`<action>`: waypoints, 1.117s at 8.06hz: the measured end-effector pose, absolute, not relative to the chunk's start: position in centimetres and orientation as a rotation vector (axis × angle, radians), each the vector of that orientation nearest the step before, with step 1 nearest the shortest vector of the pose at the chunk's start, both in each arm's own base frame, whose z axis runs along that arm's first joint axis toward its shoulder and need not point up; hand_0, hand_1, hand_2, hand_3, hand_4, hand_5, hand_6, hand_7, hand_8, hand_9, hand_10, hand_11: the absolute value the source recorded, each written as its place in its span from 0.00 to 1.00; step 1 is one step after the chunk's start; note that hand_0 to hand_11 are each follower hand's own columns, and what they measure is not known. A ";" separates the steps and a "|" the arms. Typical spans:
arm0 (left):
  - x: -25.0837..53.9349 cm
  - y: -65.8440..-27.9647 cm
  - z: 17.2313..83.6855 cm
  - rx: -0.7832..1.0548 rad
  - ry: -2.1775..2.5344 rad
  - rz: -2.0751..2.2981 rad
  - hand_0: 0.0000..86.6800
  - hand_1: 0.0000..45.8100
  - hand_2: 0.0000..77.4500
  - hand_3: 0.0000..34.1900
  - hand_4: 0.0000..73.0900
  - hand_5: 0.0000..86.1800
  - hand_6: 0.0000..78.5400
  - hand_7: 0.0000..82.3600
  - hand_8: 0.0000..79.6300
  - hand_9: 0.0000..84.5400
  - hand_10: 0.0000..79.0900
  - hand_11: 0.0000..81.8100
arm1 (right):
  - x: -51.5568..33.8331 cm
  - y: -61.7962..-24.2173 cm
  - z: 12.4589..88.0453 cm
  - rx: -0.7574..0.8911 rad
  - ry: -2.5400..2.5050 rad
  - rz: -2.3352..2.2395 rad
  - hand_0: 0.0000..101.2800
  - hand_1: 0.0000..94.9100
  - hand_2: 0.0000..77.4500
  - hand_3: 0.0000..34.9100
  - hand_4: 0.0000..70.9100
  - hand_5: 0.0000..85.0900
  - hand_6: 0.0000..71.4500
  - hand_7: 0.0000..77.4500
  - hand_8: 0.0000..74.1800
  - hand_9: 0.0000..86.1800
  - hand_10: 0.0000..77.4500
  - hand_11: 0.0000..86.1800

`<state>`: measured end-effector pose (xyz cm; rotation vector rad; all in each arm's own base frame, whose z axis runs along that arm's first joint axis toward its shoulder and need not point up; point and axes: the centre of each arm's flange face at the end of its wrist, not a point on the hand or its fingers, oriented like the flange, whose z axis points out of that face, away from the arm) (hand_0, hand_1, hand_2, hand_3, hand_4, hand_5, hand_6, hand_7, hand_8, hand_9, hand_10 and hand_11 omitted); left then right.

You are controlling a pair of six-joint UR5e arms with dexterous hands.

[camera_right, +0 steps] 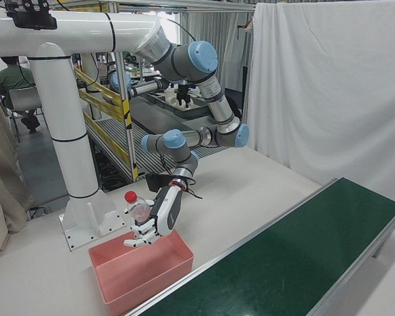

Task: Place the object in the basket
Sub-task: 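Lower the bottle into the pink tray and open the left hand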

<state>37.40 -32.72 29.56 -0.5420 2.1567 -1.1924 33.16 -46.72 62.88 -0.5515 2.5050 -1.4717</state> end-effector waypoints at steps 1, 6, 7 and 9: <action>37.0 -32.6 30.0 -0.539 2.152 -1.195 0.71 0.43 0.38 0.00 0.69 0.66 0.31 0.42 0.71 0.68 0.41 0.60 | 33.2 -46.7 62.9 -0.551 2.505 -1.472 0.00 0.00 0.01 0.00 0.01 0.00 0.00 0.01 0.00 0.00 0.01 0.00; 36.3 -31.3 30.8 -0.582 2.172 -1.161 0.33 0.04 0.02 0.00 0.13 0.25 0.03 0.01 0.10 0.07 0.14 0.19 | 33.2 -46.7 62.9 -0.552 2.505 -1.472 0.00 0.00 0.01 0.00 0.01 0.00 0.00 0.01 0.00 0.00 0.00 0.00; 36.4 -31.2 30.8 -0.587 2.174 -1.158 0.28 0.04 0.02 0.00 0.13 0.24 0.03 0.01 0.10 0.07 0.14 0.19 | 33.2 -46.7 62.9 -0.551 2.505 -1.472 0.00 0.00 0.01 0.00 0.01 0.00 0.00 0.01 0.00 0.00 0.00 0.00; 36.4 -31.2 30.8 -0.595 2.178 -1.157 0.31 0.04 0.02 0.00 0.13 0.23 0.03 0.01 0.08 0.07 0.14 0.19 | 33.2 -46.7 62.9 -0.551 2.505 -1.472 0.00 0.00 0.01 0.00 0.01 0.00 0.00 0.01 0.00 0.00 0.00 0.00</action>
